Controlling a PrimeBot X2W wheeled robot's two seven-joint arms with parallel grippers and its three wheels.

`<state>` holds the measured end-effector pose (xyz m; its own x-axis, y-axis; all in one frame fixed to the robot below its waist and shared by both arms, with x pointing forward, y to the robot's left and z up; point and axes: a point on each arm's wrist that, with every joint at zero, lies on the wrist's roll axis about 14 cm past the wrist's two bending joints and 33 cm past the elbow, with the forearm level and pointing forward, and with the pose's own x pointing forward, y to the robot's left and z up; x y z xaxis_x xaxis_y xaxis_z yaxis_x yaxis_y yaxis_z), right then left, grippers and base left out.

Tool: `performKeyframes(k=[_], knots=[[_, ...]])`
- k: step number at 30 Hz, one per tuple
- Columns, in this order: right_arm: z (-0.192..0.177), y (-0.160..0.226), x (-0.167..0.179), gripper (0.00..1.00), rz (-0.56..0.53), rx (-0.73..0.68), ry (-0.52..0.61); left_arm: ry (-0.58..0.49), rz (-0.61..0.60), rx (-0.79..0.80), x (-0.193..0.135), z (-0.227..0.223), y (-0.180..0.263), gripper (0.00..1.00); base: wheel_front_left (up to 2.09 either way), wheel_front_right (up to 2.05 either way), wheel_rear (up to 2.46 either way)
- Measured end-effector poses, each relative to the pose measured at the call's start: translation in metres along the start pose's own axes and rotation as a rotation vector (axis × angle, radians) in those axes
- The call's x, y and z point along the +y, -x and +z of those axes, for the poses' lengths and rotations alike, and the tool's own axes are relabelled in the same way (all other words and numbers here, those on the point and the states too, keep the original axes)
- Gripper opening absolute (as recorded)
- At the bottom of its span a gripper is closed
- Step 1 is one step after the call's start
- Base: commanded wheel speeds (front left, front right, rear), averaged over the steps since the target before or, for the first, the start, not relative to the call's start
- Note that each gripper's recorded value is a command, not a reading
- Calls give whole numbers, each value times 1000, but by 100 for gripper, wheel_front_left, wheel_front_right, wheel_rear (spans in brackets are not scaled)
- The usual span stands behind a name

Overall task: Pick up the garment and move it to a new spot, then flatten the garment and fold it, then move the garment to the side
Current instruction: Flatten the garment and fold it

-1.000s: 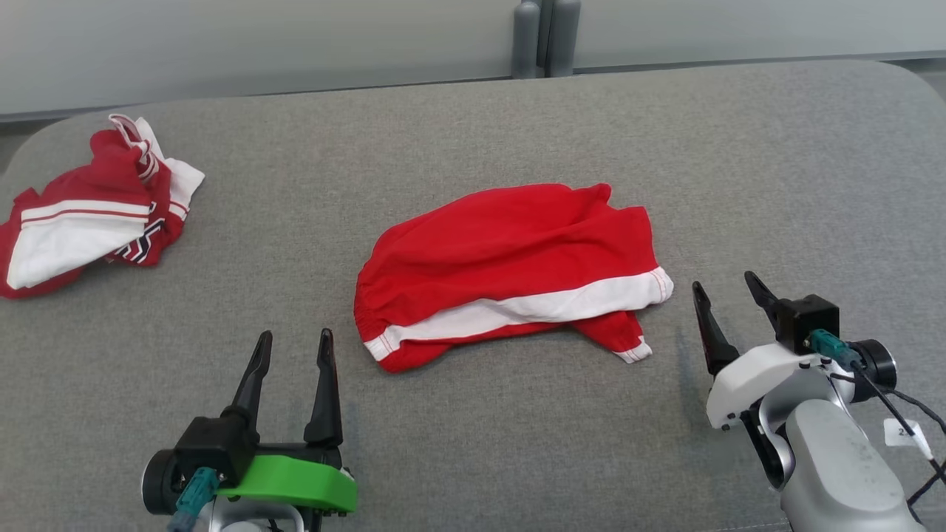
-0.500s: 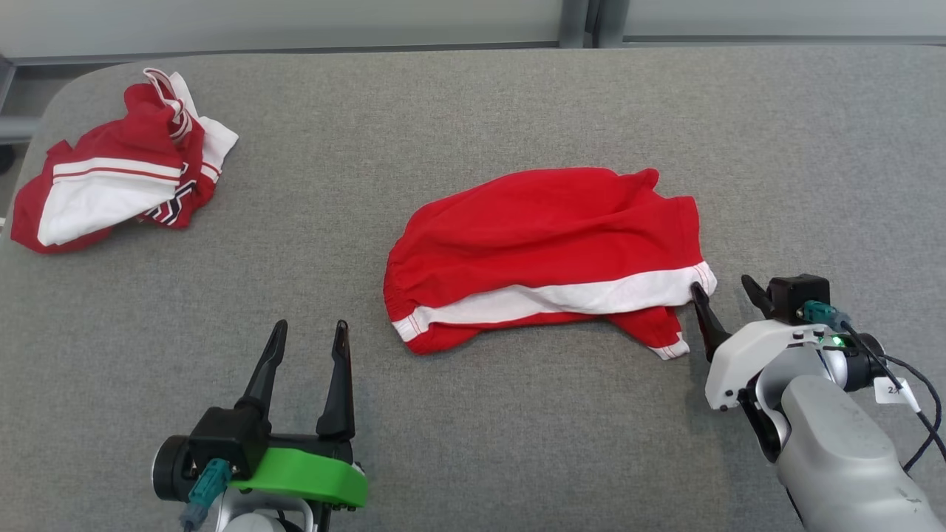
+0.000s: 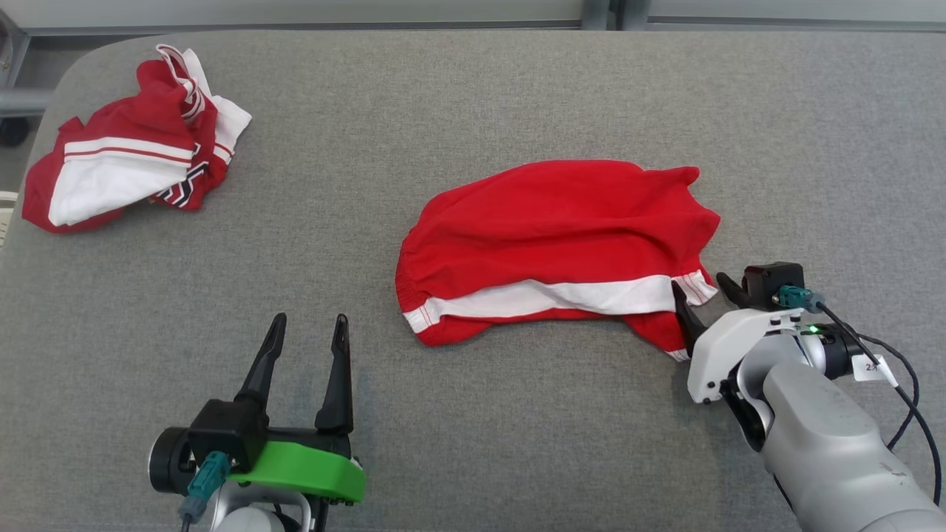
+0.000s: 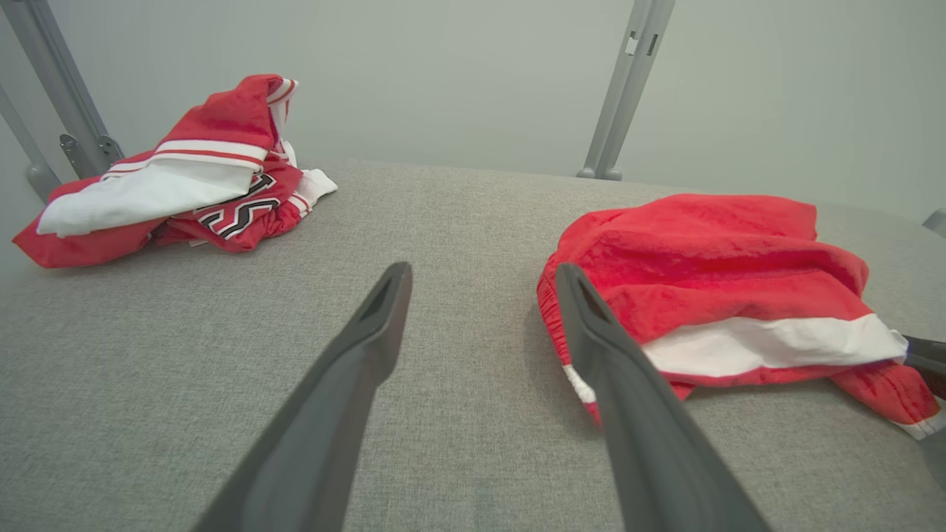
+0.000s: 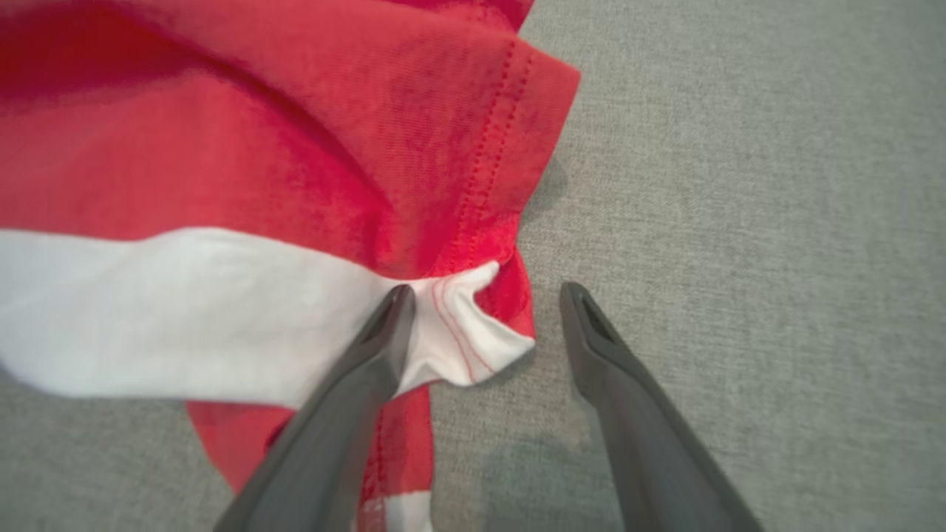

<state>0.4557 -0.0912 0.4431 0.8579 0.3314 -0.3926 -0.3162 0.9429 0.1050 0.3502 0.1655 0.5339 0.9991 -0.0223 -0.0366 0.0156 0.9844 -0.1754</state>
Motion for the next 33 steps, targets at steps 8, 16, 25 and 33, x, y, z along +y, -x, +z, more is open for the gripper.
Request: performKeyframes(k=[8, 16, 25, 33], knots=[[-2, 6, 4, 100, 39, 11, 75, 6, -8, -7, -4, 2, -1, 100, 0, 0, 0], [4, 6, 1, 95, 57, 3, 148, 14, -17, -4, -8, 1, -3, 100, 0, 0, 0], [-3, 5, 7, 42, 73, 21, 153, 21, -9, -2, -6, -1, -3, 100, 0, 0, 0], [1, 5, 7, 0, 76, 10, 150, 31, -10, 2, -7, -3, -4, 100, 0, 0, 0]])
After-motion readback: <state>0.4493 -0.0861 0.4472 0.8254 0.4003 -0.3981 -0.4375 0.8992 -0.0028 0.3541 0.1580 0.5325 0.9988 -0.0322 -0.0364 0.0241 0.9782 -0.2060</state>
